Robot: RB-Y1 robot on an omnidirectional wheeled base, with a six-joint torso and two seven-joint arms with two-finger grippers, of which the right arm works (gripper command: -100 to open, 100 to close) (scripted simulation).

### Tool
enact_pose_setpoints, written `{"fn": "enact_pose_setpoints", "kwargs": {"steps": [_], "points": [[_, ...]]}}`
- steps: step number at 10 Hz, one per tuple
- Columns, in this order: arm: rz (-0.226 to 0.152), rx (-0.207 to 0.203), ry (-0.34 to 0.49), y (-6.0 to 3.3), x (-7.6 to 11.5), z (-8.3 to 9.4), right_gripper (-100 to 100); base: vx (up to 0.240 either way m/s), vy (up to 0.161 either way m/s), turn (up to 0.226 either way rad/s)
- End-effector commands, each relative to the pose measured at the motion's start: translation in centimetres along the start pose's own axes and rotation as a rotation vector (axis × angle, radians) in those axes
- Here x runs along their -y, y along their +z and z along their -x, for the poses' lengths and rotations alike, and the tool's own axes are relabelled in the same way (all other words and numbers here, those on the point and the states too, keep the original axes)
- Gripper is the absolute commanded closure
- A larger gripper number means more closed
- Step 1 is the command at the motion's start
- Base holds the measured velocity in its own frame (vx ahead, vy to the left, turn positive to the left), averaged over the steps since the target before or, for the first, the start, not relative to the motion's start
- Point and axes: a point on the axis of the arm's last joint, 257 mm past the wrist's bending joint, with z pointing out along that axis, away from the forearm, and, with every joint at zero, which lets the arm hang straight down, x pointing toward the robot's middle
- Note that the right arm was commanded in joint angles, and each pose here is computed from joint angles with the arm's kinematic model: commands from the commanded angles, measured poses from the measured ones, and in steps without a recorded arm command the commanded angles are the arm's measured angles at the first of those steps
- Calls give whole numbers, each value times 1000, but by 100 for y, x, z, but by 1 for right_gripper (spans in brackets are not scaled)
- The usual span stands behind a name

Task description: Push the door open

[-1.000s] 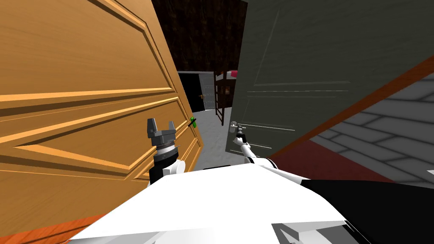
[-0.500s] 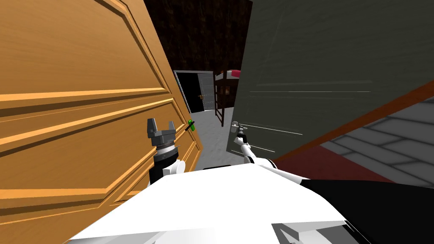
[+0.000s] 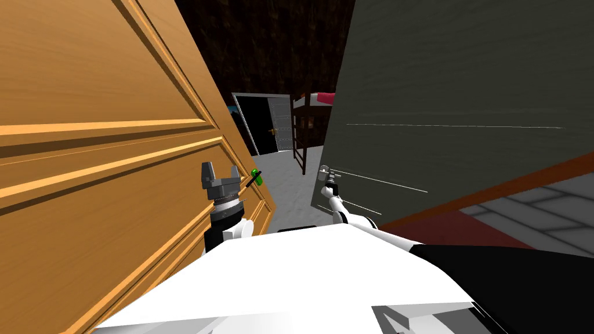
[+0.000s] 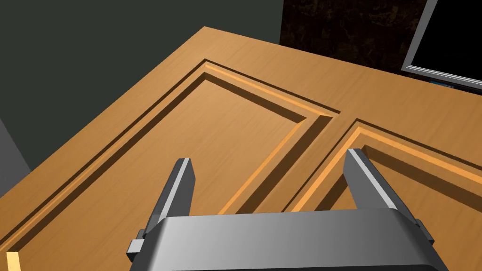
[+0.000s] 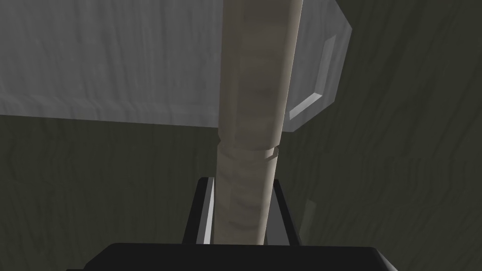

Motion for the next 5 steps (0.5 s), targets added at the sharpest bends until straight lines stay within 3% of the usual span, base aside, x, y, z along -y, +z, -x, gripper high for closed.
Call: {"fn": "enact_pose_setpoints", "kwargs": {"steps": [1,3,5], "points": [[26,49,-8,66,-117,217,100,216,9,-50],[26,49,-8,66,-117,217,100,106,-2,-22],[27,90,-9,64,-124,316,100,114,-30,-35]]}}
